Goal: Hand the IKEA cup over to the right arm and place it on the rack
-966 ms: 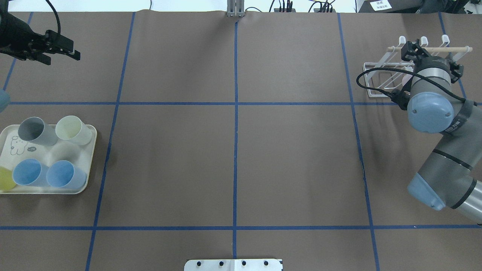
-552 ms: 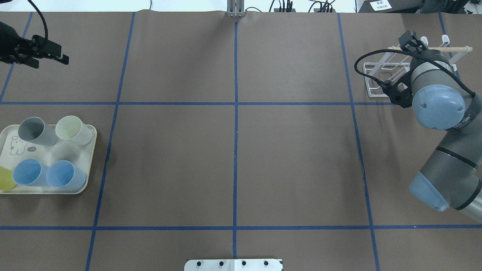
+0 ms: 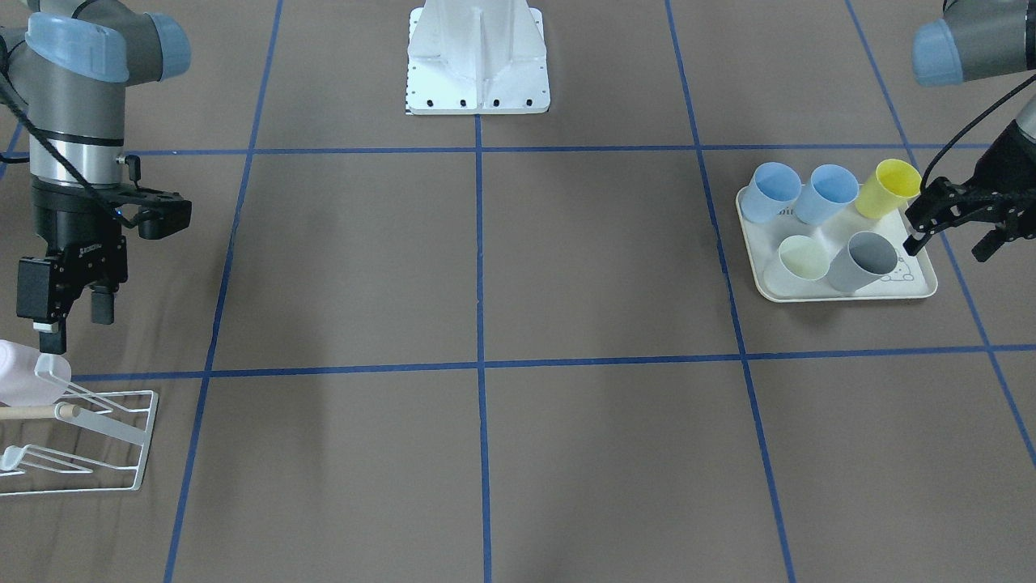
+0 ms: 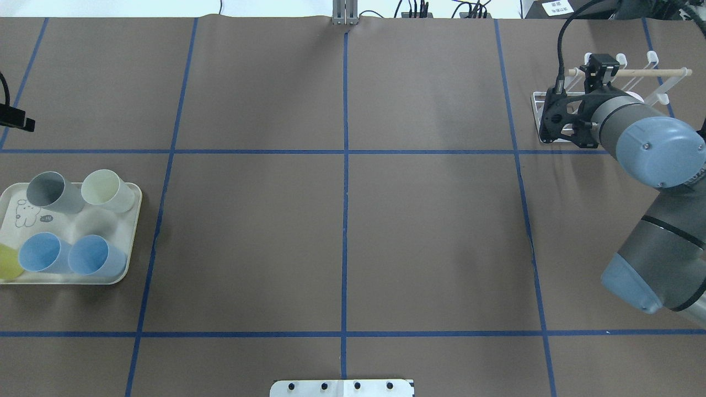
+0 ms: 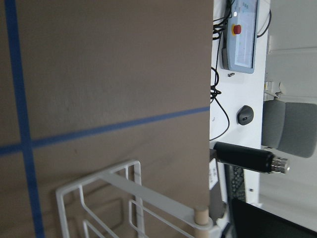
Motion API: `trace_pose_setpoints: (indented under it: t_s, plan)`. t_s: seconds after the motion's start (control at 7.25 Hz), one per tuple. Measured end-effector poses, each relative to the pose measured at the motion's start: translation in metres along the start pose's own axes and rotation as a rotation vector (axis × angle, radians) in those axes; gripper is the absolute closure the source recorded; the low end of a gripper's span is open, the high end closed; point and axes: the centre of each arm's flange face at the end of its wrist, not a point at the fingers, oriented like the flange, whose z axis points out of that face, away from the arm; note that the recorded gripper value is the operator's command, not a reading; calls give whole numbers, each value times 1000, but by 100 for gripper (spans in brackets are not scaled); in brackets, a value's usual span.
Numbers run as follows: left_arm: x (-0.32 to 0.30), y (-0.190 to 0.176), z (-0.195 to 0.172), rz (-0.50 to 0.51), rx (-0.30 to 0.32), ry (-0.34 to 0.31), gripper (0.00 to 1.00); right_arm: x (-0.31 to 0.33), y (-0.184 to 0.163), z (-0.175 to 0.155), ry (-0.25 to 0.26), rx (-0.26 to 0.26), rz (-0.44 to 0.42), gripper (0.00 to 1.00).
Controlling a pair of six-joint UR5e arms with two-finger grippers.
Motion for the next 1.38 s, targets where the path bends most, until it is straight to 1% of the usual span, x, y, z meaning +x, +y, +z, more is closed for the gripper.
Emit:
trace_pose_setpoints:
  t_s: [0.14,0.28,0.41,0.55,0.69,0.83,0.97,1.1,1.24,1.38]
  plan:
    - [-17,19,9,8,-2,-12,0,-5,-10,-6,-78,69,246,0]
    - [-25,32,23,6,-16,-14,0,-6,-23,-11,-150,102,436,0]
    - [-25,43,44,1,-35,-17,0,-7,-38,-15,-230,101,552,0]
    - [-23,53,65,2,-38,-18,0,-6,-56,-17,-311,67,602,0]
    - [-19,60,83,-8,-35,-8,1,0,-76,-22,-373,22,623,0]
    - [-16,64,91,-23,-35,0,27,6,-89,-27,-402,-7,630,0]
    - [-16,68,96,-29,-42,2,65,9,-95,-30,-413,-18,632,0]
    - [-19,72,100,-32,-51,1,92,11,-98,-32,-417,-21,633,0]
    - [-21,74,101,-35,-58,0,100,11,-100,-32,-418,-21,633,0]
    - [-22,75,102,-35,-61,-2,100,11,-100,-33,-418,-21,633,0]
